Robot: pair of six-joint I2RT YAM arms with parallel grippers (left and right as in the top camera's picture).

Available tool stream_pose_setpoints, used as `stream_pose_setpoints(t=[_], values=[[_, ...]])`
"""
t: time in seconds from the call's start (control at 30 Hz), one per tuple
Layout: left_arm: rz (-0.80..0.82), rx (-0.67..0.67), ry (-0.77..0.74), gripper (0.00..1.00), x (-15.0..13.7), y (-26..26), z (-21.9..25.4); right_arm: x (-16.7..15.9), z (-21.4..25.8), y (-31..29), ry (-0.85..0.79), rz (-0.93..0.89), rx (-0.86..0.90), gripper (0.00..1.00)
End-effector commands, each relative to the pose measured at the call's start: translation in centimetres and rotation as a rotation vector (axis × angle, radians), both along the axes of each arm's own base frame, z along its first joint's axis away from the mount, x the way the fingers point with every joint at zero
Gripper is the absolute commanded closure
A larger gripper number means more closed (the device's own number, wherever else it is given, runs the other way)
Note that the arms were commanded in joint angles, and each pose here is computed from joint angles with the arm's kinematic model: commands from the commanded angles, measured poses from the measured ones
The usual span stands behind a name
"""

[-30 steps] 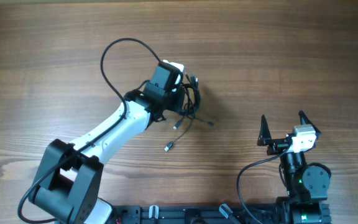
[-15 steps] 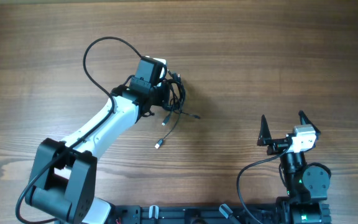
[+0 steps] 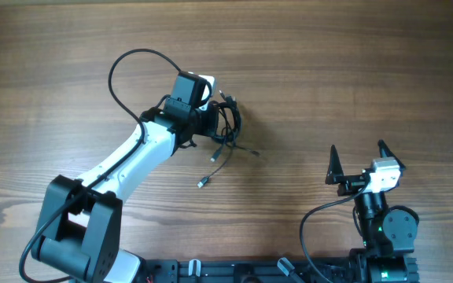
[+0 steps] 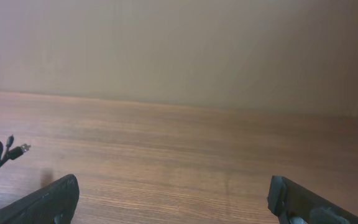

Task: Untangle cables

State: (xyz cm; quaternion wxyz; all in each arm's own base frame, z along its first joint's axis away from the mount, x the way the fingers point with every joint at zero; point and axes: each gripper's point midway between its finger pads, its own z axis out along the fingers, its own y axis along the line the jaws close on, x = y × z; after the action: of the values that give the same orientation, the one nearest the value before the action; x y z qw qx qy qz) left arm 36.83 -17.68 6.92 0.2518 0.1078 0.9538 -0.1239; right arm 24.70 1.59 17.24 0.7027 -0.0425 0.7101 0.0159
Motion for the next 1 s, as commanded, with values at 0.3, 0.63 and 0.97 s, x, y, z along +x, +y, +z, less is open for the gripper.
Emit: stream_pose_setpoints(t=[0.3,0.63,0.97], values=[[-0.289,-0.244,-0.016,0.96,-2.3,-5.2,4.1,-1.6,2.5,4.7,0.120,0.269,0.476,0.00],[-0.434,-0.360,-0.145,0.96,-4.8,-8.3,10.4,-1.6,10.2,9.6,0.317,0.577,0.242,0.00],[-0.418,-0.406,-0.384,0.96,-6.2,-12.3,17.4,-4.3,15.7,15.5,0.382,1.208,0.458,0.12]])
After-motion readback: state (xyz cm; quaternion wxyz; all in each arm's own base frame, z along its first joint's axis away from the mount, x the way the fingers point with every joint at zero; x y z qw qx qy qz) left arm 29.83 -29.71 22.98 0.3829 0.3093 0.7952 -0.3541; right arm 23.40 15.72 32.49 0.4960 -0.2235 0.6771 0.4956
